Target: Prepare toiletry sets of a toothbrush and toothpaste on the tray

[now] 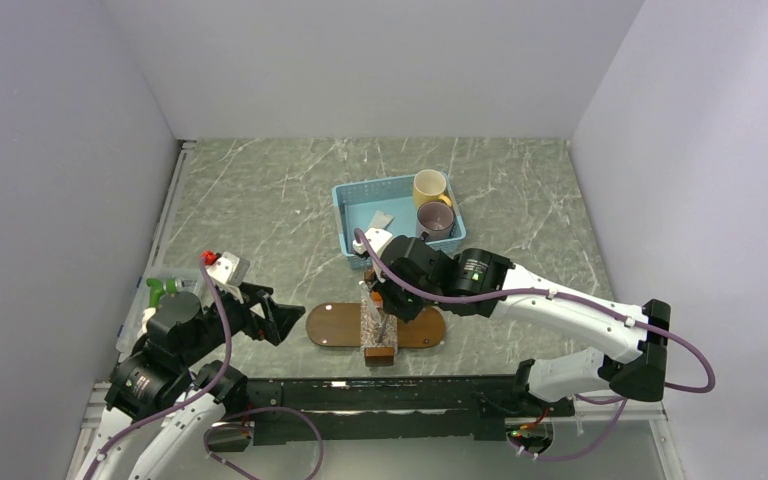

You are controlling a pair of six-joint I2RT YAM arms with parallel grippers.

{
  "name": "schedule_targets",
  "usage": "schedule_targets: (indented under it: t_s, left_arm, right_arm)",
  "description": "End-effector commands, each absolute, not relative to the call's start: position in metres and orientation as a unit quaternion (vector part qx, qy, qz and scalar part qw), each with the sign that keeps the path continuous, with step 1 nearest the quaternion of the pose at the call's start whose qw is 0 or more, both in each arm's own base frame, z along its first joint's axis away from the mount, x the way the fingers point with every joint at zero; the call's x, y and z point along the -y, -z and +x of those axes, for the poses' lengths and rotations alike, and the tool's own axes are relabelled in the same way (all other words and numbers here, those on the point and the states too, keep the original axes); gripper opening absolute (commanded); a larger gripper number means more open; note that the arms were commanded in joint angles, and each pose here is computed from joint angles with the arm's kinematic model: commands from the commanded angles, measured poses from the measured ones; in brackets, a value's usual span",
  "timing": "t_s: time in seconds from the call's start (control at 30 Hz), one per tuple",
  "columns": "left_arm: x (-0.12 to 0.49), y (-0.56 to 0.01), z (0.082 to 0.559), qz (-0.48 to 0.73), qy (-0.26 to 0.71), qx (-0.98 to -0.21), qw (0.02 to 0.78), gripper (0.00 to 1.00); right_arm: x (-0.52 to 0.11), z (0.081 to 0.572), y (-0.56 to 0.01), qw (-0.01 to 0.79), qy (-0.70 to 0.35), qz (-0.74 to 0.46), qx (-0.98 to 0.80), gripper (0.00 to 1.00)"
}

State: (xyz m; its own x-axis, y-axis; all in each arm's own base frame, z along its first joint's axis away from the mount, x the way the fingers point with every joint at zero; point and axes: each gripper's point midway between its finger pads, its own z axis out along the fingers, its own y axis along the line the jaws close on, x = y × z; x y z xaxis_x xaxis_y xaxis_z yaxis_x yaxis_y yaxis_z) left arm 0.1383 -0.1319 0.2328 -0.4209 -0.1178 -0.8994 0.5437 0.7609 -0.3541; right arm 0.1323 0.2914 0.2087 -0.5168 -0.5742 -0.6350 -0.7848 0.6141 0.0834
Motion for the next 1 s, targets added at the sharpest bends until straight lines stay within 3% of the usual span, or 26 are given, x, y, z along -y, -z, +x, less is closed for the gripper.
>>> schedule_targets:
  t_s: [0.0, 0.47, 0.97]
  left_arm:
    - [0.133, -0.241, 0.141, 0.132, 0.323, -0.77, 0.535, 0.99]
    - [0.133, -0.241, 0.141, 0.131, 0.322, -0.77, 0.534, 0.99]
    - [0.133, -0.24, 0.142, 0.131, 0.321, -0.771, 0.533, 0.99]
  right_arm:
    - [-0.295, 0.132, -0.225, 0.304, -0.2, -0.393, -0.844, 0.0]
    - [-0.302, 0.139, -0.213, 0.304, -0.187, -0.387, -0.85, 0.0]
    - [-0.301, 0.15, -0.221, 0.331, -0.177, -0.366, -0.852, 0.28]
